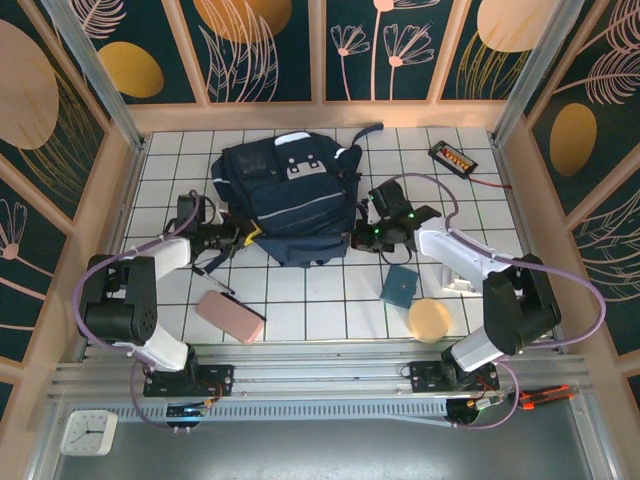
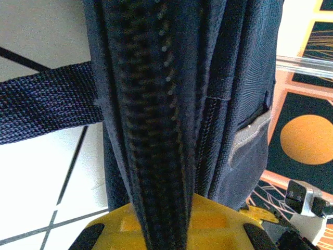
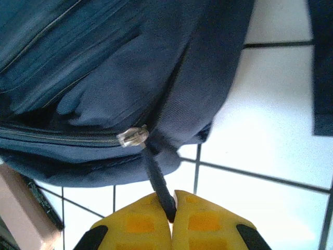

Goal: Pack books, pencil case, and school supplies into a backpack

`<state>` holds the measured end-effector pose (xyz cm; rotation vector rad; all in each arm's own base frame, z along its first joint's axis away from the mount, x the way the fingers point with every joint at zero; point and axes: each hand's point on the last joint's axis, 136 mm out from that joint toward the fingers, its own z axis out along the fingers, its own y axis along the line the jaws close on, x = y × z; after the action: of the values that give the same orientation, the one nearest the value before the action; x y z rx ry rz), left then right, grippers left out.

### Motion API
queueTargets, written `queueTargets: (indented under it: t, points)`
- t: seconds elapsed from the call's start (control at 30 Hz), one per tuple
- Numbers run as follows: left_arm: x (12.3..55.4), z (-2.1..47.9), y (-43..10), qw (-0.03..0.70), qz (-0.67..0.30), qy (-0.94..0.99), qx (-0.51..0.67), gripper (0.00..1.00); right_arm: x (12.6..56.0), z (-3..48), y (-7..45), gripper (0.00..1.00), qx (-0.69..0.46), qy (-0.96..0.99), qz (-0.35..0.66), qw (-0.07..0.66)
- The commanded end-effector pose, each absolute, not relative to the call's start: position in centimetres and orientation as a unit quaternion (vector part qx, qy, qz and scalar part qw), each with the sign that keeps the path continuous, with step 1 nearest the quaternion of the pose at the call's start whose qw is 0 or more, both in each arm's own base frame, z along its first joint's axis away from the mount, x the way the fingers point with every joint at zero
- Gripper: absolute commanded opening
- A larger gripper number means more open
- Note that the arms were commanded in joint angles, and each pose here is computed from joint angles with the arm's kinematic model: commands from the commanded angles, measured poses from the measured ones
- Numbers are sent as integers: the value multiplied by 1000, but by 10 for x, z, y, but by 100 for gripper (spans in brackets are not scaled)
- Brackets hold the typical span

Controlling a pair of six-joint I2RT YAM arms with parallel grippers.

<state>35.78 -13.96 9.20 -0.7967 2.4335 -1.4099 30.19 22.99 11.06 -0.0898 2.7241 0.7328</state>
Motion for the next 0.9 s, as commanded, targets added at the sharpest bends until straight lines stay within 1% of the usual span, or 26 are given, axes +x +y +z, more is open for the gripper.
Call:
queueTargets:
  t: [0.0,0.07,0.17,0.2,0.23,0.27,0.33,0.4,0.43,0.5,0.53,0.6,0.63,0.67,0.7,0.73,0.87]
  points:
    - [395,97,-90,185,-435,835,-282,0,317,97,205,0,-23,965,210,154]
    - [410,98,-85,186,-434,838,-273,0,317,99,221,0,-37,960,232,151]
    - [438,97,-90,173,-450,839,-254,0,303,103,261,0,-78,950,264,145]
    - [445,99,-90,176,-451,839,-249,8,296,103,276,0,-90,947,274,140]
    - [451,103,-89,178,-448,841,-244,30,291,103,289,0,-98,944,285,135]
    - [453,106,-88,181,-443,845,-238,44,284,104,303,0,-108,940,298,130]
    - [447,113,-84,192,-425,854,-232,56,276,105,325,0,-120,934,312,124]
    - [427,112,-83,195,-415,857,-235,67,273,106,342,0,-128,930,323,120]
    - [416,114,-82,198,-412,857,-239,74,274,105,345,0,-128,930,322,121]
    - [391,105,-83,192,-410,855,-254,98,286,108,339,0,-121,931,314,144]
    - [380,98,-82,187,-407,854,-264,99,295,111,333,12,-117,931,308,159]
    - [364,99,-83,191,-413,845,-280,99,318,122,317,51,-114,927,291,207]
    - [360,102,-85,193,-420,839,-287,99,329,128,309,67,-118,924,276,235]
    - [355,105,-88,191,-430,832,-294,99,340,132,300,78,-125,921,261,262]
    - [354,109,-93,189,-439,826,-298,99,350,134,295,83,-134,915,259,280]
    - [354,112,-98,186,-446,823,-299,99,357,137,293,85,-144,907,266,293]
    - [361,123,-139,154,-504,793,-306,98,367,139,301,84,-238,865,295,328]
